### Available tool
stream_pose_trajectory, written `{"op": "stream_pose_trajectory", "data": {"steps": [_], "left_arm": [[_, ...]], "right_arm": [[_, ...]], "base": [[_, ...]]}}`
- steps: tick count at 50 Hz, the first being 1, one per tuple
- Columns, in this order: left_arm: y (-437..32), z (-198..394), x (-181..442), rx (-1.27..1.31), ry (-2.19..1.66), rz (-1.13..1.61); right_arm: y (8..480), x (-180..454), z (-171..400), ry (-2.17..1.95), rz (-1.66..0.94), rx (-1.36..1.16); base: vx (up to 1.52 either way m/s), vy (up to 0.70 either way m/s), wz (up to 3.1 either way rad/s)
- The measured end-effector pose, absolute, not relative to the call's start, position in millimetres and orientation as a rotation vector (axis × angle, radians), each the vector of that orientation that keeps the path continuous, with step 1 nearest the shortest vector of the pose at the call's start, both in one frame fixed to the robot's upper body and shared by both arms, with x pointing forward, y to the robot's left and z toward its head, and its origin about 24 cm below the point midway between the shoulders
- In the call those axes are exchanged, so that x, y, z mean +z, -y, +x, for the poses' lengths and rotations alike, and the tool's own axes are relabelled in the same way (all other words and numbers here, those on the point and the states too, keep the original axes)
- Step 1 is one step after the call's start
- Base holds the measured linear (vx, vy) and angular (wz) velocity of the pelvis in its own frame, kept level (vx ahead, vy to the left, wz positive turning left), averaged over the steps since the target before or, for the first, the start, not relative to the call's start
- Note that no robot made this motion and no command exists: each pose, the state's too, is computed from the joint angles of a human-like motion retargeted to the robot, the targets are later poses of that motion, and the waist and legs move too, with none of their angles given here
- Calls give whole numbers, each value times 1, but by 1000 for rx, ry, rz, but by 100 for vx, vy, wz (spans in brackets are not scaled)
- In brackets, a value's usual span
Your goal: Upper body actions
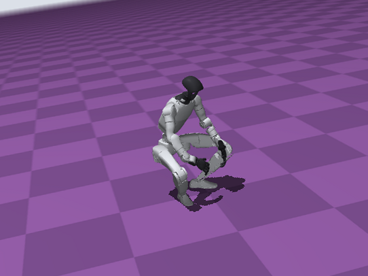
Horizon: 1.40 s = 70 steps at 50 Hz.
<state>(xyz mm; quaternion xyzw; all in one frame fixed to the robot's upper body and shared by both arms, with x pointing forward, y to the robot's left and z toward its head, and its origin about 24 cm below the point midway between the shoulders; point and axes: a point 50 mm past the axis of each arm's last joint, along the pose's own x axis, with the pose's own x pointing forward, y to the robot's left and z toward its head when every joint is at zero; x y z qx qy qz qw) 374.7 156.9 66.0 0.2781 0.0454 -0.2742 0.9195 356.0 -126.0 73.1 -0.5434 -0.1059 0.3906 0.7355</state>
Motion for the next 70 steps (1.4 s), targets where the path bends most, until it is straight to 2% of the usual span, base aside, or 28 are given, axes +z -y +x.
{"op": "stream_pose_trajectory", "data": {"steps": [8, 13, 20, 27, 37, 41, 44, 52, 56, 63, 70], "left_arm": [[-137, 367, 48, -664, -107, 863], [-132, 364, 34, -602, -174, 720], [-141, 360, 23, -560, -255, 603], [-144, 348, 2, -674, -447, 578], [-149, 356, 13, -593, -404, 557], [-158, 357, 14, -565, -393, 646], [-167, 358, 18, -565, -372, 780], [-192, 362, 27, -536, -289, 1286], [-199, 361, 25, -524, -269, 1436], [-200, 359, 27, -437, -144, 1431], [-200, 359, 22, -435, -219, 1449]], "right_arm": [[127, 55, 350, 169, -1284, 952], [135, 58, 355, 146, -1467, 984], [132, 41, 352, 16, -1378, 996], [132, 39, 349, -10, -1478, 1092], [138, 41, 354, -87, -1382, 1029], [144, 37, 353, -191, -1361, 1070], [151, 38, 354, -229, -1442, 1089], [182, 44, 363, -176, -1960, 993], [205, 41, 366, -245, -2115, 876], [227, 34, 362, -479, -2073, 803], [222, 36, 364, -465, -2015, 776]], "base": [[5, 4, 13], [0, 0, 0], [-1, 0, -1], [0, 0, 0], [0, 0, 0], [0, 0, 0], [0, 0, 0], [0, 0, 0], [0, 0, 0], [0, 0, 0], [0, 0, 0]]}}
